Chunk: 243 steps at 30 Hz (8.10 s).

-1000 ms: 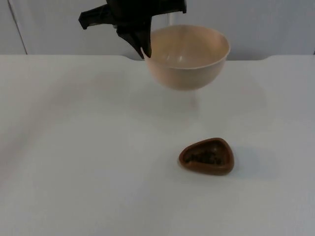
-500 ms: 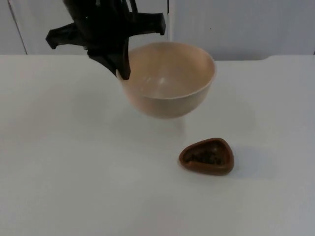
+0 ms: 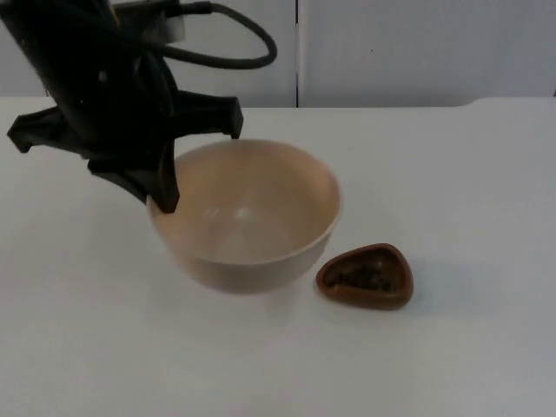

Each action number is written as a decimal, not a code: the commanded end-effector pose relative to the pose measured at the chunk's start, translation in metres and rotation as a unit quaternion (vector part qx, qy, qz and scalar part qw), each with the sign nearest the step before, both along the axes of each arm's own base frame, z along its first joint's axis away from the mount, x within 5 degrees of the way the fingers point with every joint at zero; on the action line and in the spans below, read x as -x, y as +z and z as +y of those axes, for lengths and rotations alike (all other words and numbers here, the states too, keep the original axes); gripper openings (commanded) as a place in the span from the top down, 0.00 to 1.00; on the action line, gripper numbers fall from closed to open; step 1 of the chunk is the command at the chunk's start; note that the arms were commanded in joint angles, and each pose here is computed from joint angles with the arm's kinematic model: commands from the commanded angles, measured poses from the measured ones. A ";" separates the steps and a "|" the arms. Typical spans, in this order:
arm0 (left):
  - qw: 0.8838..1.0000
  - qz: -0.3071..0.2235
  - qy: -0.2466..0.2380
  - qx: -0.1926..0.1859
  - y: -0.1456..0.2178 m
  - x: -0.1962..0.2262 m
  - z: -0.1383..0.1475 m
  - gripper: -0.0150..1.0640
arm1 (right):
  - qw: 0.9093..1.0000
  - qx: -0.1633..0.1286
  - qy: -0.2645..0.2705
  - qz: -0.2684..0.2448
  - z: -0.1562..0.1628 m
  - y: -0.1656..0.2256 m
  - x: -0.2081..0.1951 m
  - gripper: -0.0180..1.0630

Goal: Pick up the bowl with the left hand and pour the coffee beans from the cup into the bowl with the right hand.

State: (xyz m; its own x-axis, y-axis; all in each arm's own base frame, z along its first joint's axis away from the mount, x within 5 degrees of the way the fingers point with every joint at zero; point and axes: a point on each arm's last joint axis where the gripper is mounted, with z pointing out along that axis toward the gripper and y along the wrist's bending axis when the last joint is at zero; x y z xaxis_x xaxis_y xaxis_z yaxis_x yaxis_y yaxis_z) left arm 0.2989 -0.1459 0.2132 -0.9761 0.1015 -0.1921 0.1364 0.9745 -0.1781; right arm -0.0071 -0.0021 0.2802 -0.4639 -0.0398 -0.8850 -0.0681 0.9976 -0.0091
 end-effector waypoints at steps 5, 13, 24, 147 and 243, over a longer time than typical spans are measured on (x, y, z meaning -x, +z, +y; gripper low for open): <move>1.000 0.011 0.020 -0.005 -0.008 0.023 0.013 0.99 | 1.000 0.002 -0.005 -0.005 0.000 0.000 0.000 0.01; 1.000 0.008 0.011 -0.020 -0.008 0.027 0.017 0.99 | 1.000 0.002 -0.005 -0.005 0.000 0.000 0.000 0.01; 0.999 -0.002 -0.009 -0.037 -0.007 0.026 0.020 0.99 | 1.000 0.001 -0.004 -0.005 0.000 0.000 0.000 0.01; 0.999 -0.035 0.020 -0.037 -0.005 0.020 0.021 0.99 | 0.903 0.072 0.057 0.419 0.231 -0.148 -0.355 0.10; 0.998 -0.038 0.021 -0.034 -0.005 0.019 0.020 0.99 | 0.945 0.018 0.085 0.316 0.207 -0.078 -0.348 0.98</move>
